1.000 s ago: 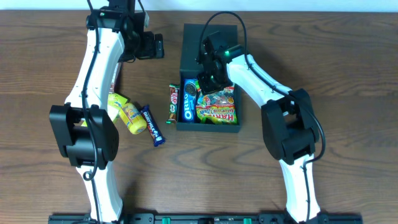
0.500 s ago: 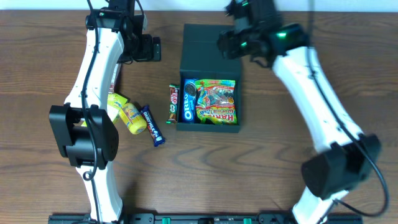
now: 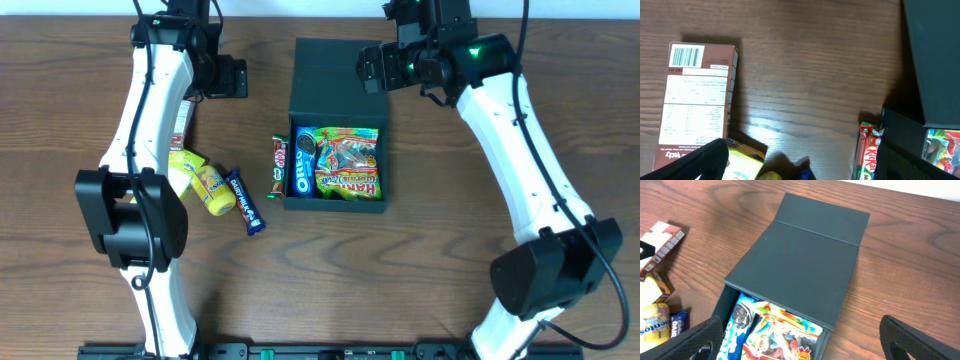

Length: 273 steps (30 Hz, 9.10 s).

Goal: Pack container
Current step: 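Grasp the brown snack box with the left gripper, then carry the brown snack box over the green box with the left gripper, then lower the brown box upright into the green box and release, then withdraw the left gripper and move it to the yellow-green snack box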

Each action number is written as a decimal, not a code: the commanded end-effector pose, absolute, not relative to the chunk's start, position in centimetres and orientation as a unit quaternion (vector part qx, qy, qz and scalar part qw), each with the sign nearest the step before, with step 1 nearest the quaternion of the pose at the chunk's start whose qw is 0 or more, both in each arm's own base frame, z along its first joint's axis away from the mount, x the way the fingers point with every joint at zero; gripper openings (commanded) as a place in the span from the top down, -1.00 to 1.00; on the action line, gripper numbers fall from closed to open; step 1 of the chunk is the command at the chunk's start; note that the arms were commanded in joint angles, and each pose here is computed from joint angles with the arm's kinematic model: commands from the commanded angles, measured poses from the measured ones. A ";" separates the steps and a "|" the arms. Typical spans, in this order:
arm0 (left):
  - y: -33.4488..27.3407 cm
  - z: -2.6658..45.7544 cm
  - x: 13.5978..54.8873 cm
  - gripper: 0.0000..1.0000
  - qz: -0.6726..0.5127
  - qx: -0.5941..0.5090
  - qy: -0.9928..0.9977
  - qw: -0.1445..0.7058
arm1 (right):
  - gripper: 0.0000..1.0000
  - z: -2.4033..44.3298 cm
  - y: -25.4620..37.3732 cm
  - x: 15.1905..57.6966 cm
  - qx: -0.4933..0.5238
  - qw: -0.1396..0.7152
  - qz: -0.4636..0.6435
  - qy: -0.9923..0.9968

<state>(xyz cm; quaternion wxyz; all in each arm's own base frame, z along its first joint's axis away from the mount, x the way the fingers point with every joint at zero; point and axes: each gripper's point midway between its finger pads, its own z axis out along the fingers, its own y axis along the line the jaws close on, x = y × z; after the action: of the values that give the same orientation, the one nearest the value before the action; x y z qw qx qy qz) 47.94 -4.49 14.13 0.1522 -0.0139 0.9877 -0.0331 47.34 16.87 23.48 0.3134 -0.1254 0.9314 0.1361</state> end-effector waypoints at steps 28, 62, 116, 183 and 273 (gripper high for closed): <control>6.7 6.8 48.6 -0.91 -0.018 0.112 0.988 0.100 | -0.98 22.1 16.5 46.2 -0.139 0.280 0.129 0.941; 7.9 0.9 47.8 -0.75 -0.001 0.039 0.999 0.036 | -0.98 21.7 16.3 45.6 -0.128 0.265 0.131 0.947; -16.8 15.5 48.1 -0.33 -0.056 0.186 0.973 0.124 | -0.98 20.7 -1.0 46.8 0.040 0.248 0.078 0.965; -26.5 5.9 37.6 0.88 -0.018 0.074 0.997 -0.020 | -0.99 21.3 -5.5 47.4 0.054 0.273 0.057 0.959; 5.8 11.4 34.4 -0.72 -0.049 0.134 0.987 0.073 | -0.98 20.2 -3.2 47.1 0.035 0.259 0.084 0.961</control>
<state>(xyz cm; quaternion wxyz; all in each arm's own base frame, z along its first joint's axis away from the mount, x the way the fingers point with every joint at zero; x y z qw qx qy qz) 34.80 5.26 11.23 0.0616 0.0972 0.9924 -0.0446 47.15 -3.64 20.74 0.2656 0.0435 0.9597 0.0803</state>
